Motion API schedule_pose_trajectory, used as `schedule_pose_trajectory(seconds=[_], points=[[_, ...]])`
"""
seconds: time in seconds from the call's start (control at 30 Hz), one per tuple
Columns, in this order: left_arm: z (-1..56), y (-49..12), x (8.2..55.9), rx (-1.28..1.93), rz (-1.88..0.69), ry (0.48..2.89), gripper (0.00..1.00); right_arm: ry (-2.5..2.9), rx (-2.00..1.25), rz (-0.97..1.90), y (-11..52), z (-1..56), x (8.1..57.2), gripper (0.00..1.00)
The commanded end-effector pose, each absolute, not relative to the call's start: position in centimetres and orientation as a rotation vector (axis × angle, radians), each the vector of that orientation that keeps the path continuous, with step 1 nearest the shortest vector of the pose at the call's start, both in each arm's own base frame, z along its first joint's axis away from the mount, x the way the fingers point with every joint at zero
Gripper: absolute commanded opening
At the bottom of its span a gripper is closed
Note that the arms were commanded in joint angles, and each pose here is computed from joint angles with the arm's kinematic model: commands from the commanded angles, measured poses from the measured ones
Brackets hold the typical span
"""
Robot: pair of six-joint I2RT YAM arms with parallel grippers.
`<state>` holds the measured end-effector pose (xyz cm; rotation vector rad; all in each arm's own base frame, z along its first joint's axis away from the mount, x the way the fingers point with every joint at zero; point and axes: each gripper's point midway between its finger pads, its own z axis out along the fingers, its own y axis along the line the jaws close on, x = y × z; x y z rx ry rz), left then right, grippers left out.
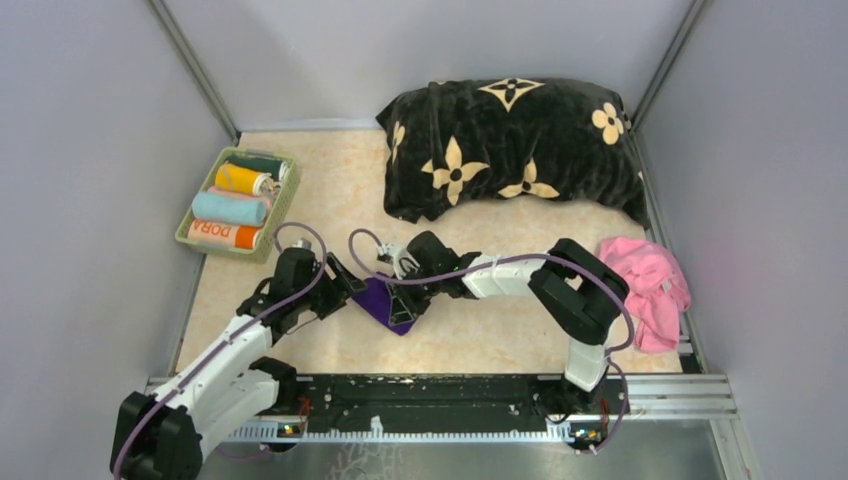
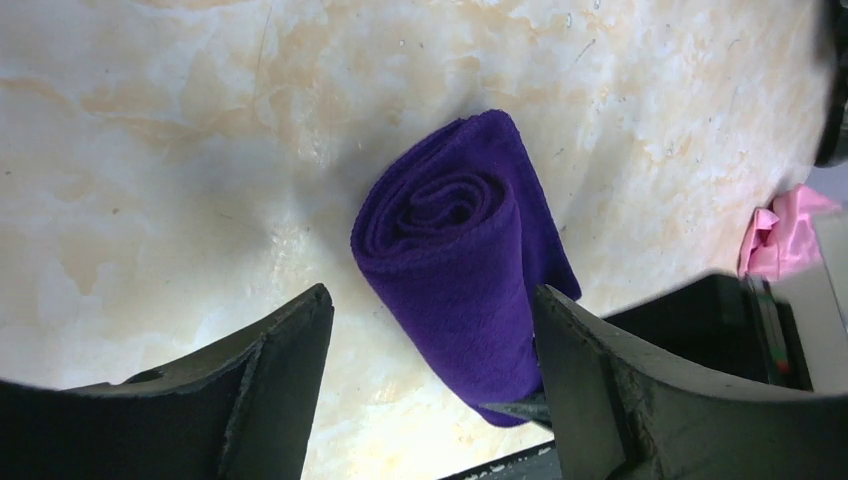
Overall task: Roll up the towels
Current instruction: Roll the towel at the center of the board.
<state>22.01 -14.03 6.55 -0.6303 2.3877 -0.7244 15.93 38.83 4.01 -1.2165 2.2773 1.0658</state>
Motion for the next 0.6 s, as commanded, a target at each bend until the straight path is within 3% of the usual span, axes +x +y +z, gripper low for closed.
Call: schedule_pose_trajectory(seconds=[0.0,0.23,0.4,0.47,0.57], points=[[6.1,-13.6,20.6,-0.664,-0.729,2.408,0.79,2.427,-1.116,1.525,38.3,3.8,12.5,0.1],[5.8,-15.1,20.9,-0.627,-0.85,2.384,0.78,2.491,-0.942,1.763,37.8,2.8,12.8,0.1],[4.7,-15.6,22.1,-0.612,-0.817,2.435,0.76,2.541,-0.845,1.766,37.2,1.4,13.5,0.11],[3.9,-15.7,22.3,-0.612,-0.792,2.476,0.71,2.56,-0.833,1.722,37.0,1.1,13.7,0.14],[2.5,-15.5,22.0,-0.619,-0.741,2.544,0.66,2.546,-0.855,1.649,36.7,1.5,14.1,0.27]])
